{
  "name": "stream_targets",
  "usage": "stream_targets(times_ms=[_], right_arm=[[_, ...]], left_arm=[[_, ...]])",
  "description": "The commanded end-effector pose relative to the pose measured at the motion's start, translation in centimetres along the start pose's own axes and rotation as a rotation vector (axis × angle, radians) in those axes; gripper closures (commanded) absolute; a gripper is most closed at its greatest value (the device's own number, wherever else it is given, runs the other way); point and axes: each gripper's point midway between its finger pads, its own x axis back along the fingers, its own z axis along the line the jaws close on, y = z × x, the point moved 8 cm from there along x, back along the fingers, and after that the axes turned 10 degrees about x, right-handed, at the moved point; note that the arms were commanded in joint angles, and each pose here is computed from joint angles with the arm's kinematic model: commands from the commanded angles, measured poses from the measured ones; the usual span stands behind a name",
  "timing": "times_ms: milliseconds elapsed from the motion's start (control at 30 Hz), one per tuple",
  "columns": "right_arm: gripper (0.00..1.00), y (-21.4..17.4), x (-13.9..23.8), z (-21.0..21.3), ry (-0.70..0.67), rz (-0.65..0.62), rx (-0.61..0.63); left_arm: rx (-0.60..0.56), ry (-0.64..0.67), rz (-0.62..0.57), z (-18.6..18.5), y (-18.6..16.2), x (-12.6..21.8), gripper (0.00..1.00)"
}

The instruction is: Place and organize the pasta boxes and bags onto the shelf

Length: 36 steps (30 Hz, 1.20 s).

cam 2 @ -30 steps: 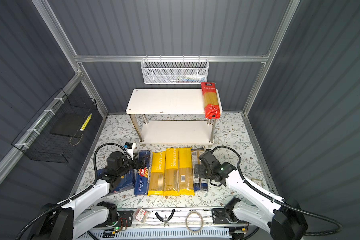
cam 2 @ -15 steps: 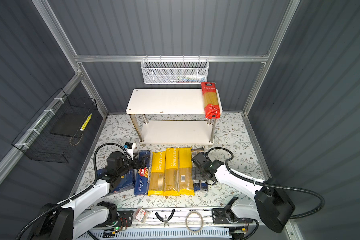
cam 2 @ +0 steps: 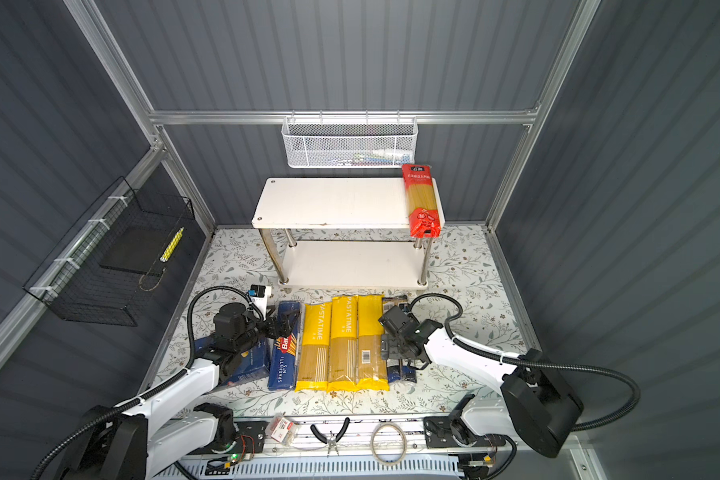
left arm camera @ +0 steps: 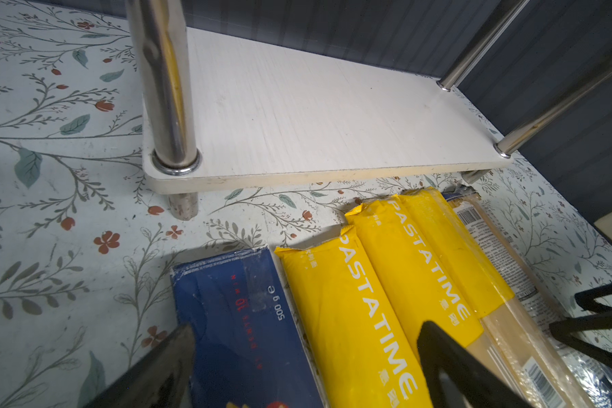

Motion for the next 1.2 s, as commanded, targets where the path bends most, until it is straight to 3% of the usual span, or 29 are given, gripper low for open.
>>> stream_targets(times_ms=[0, 667, 1067, 1167], right_arm=[[0.01, 0.5, 0.1, 0.1, -0.023, -0.007, 0.001], [0.01, -1.3, -0.7, -1.0, -0.103, 0.067, -0.019], [0.01, -2.2, 0.1, -2.7, -0.110, 0.099, -0.062], [0.01, -1.7, 0.6, -2.2, -0.055, 0.066, -0.037]], left_arm=[[-0.005, -0.017, -0.001, -0.3, 0.5, -0.1, 0.01], [-0.007, -0.011, -0.005, -0.3, 0.5, 0.0, 0.01], [-0.007, -0.011, -0.005, -0.3, 0.5, 0.1, 0.01], [-0.008, -0.012, -0.007, -0.3, 0.5, 0.1, 0.01]])
